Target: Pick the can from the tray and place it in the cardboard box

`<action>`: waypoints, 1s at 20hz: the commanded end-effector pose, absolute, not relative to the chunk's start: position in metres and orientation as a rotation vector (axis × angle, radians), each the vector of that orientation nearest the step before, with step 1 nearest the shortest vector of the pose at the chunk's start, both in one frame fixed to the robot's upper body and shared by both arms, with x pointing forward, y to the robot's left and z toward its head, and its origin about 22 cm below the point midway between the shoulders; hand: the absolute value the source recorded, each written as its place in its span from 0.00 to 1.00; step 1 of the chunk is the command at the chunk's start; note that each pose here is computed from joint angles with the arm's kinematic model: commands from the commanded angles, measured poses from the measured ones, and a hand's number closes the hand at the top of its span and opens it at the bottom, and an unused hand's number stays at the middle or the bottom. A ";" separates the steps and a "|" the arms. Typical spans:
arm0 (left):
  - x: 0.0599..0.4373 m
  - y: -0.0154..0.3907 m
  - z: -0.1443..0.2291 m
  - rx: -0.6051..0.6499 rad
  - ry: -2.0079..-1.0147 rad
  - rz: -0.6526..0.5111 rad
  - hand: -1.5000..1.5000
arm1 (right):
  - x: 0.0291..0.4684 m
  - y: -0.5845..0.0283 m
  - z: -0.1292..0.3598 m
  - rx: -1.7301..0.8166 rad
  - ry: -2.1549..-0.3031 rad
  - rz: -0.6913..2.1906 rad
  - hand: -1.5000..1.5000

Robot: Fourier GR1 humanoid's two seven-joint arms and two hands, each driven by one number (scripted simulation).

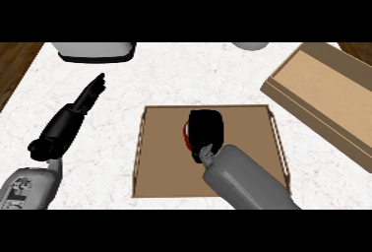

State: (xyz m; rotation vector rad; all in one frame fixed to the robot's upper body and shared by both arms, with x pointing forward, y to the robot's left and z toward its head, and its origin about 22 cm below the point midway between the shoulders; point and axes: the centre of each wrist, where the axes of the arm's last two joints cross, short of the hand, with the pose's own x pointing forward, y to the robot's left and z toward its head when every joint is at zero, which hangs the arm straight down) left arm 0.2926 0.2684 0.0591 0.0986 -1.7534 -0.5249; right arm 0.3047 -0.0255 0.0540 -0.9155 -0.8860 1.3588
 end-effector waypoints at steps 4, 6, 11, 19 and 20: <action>0.303 0.277 0.068 0.098 -1.751 -0.533 0.50 | 0.301 -0.012 0.043 -1.009 -0.992 1.400 1.00; 0.292 0.274 0.062 0.091 -1.759 -0.522 0.50 | 0.301 -0.022 0.036 -1.047 -0.998 1.429 1.00; 0.298 0.261 0.067 0.081 -1.753 -0.530 0.50 | 0.338 -0.102 0.048 -0.705 -1.286 1.512 1.00; 0.289 0.268 0.060 0.089 -1.746 -0.534 0.50 | 0.376 -0.147 0.065 -0.732 -1.593 1.472 1.00; 0.287 0.257 0.046 0.100 -1.744 -0.522 0.50 | 0.356 -0.139 0.051 -0.718 -1.616 1.479 1.00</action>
